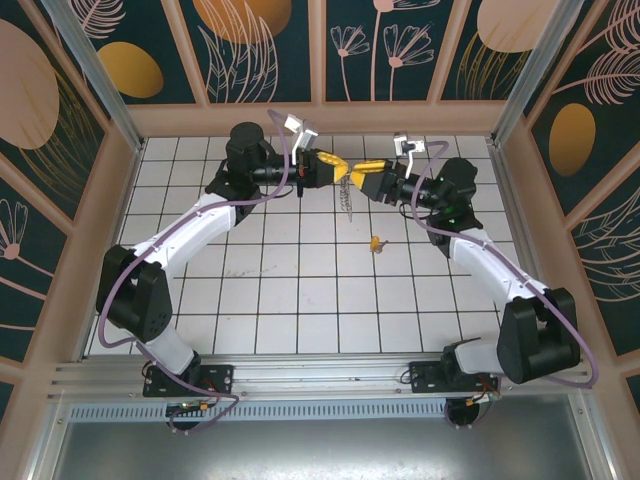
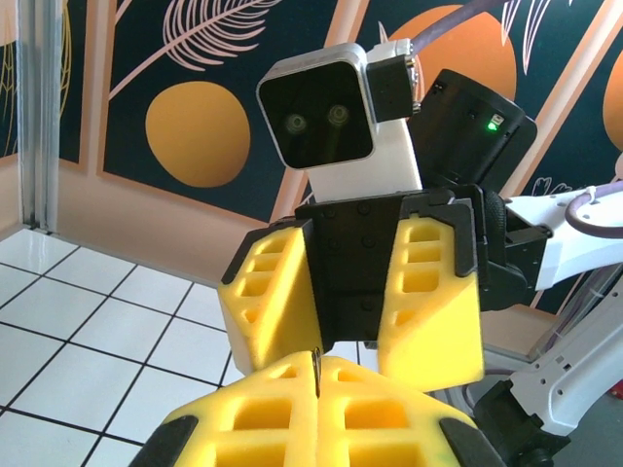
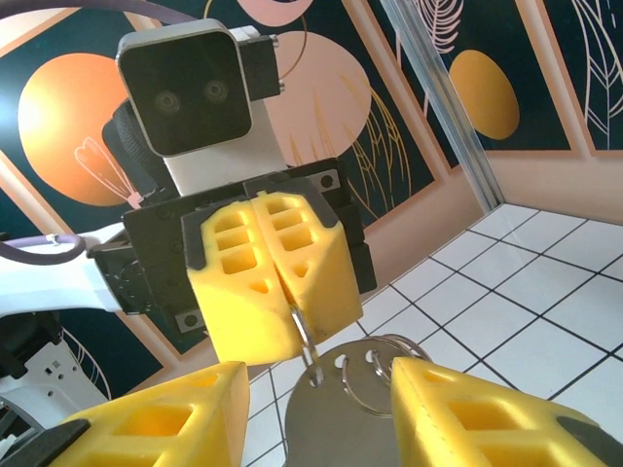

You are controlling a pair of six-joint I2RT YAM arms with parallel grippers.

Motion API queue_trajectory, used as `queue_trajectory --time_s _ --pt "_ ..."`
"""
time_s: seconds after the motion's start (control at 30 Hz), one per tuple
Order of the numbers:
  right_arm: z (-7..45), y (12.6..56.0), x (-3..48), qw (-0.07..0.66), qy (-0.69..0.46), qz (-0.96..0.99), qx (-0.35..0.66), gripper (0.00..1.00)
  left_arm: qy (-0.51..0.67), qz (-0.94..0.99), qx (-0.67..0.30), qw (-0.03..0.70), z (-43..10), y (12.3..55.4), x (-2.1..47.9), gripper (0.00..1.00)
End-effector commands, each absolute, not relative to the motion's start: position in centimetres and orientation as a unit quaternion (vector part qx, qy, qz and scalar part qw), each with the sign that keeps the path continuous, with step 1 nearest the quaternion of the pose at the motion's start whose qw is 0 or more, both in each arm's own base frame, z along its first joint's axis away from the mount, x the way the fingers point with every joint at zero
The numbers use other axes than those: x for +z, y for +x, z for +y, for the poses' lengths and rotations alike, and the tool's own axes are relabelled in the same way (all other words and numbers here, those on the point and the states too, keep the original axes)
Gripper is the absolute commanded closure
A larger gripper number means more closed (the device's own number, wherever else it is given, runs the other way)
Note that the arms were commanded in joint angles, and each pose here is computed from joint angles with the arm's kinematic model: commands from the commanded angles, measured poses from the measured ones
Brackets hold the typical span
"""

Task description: Put the keys on the keyring

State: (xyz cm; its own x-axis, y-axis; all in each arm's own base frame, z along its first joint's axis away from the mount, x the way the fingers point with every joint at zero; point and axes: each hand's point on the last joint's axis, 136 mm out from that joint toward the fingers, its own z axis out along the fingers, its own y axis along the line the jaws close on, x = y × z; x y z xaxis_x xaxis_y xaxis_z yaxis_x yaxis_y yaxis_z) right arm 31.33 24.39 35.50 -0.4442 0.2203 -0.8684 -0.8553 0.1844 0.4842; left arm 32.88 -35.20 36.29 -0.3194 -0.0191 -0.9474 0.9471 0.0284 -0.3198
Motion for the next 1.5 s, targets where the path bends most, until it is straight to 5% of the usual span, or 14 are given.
queue_trajectory --time_s 0.0,0.7,1.23,1.27,1.4,1.47 --pt "24.7 31.3 36.9 0.473 -0.275 0.600 0.583 0.59 0.423 0.550 -0.570 0.440 -34.9 32.2 38.4 1.00" --pt "25.4 31.5 37.4 0.472 -0.270 0.592 0.595 0.71 0.432 0.547 -0.579 0.424 -35.1 31.8 37.9 1.00" --pt "25.4 31.6 37.7 0.474 -0.271 0.589 0.596 1.00 0.431 0.554 -0.581 0.411 -35.2 31.8 37.2 1.00" --pt "25.4 31.6 37.7 0.475 -0.270 0.588 0.596 1.00 0.426 0.557 -0.580 0.415 -35.2 32.0 37.3 0.99" --pt "25.1 32.1 37.9 0.489 -0.256 0.587 0.592 1.00 0.381 0.557 -0.578 0.459 -34.6 32.8 39.3 0.60" --pt "24.8 32.2 38.0 0.493 -0.250 0.584 0.595 1.00 0.357 0.554 -0.576 0.485 -34.0 33.1 40.4 0.53"
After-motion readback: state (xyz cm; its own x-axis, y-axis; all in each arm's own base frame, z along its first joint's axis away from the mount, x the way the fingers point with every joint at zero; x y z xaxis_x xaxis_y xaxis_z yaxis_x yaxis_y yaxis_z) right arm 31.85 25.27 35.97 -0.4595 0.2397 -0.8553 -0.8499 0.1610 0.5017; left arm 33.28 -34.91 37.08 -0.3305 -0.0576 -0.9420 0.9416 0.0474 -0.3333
